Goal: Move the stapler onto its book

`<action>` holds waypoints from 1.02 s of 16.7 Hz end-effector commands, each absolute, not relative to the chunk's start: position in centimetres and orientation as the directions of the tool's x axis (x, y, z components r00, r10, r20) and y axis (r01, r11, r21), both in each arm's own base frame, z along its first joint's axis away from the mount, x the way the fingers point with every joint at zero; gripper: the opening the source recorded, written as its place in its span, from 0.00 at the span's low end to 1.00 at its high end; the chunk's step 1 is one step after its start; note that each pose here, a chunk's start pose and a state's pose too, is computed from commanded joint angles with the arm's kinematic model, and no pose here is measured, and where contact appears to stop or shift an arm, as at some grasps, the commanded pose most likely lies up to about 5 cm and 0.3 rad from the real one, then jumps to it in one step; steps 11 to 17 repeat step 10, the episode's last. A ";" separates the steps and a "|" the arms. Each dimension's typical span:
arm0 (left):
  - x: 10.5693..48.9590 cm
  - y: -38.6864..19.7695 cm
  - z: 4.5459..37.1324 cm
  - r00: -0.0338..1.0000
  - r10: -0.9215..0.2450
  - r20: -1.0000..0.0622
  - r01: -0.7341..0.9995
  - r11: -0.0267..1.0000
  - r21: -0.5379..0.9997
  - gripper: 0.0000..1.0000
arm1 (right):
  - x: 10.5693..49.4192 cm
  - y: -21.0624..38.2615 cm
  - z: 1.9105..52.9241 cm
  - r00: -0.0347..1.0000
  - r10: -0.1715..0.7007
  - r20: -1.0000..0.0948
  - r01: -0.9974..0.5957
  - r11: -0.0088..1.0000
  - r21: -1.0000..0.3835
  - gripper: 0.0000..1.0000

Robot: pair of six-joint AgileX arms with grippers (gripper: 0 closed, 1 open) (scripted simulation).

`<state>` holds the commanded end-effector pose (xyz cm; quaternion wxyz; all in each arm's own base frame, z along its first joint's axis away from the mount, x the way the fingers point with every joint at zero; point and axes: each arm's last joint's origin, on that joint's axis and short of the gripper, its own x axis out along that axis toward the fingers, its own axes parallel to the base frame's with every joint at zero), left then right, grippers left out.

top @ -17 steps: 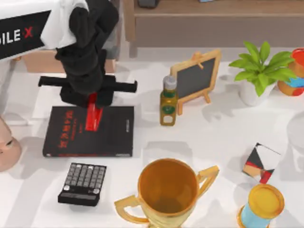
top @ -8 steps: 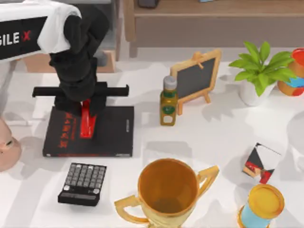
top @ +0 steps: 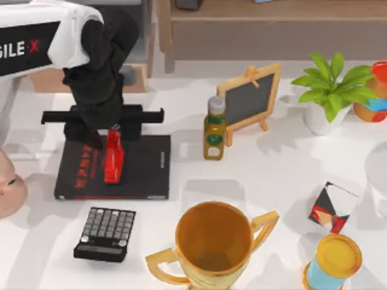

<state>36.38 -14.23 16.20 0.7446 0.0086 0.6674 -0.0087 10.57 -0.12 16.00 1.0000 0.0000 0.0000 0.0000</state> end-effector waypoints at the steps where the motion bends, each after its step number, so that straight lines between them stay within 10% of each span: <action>1: 36.4 -14.2 16.2 0.109 -0.001 -0.994 0.024 1.000 0.001 0.75 | 10.6 -0.1 16.0 1.000 0.000 0.000 0.000 1.000 0.000 1.00; 5: 36.4 -14.2 16.2 0.109 -0.001 -0.994 0.024 1.000 0.001 1.00 | 10.6 -0.1 16.0 1.000 0.000 0.000 0.000 1.000 0.000 1.00; 17: 36.4 -14.2 16.2 0.109 -0.001 -0.994 0.024 1.000 0.001 1.00 | 10.6 -0.1 16.0 1.000 0.000 0.000 0.000 1.000 0.000 1.00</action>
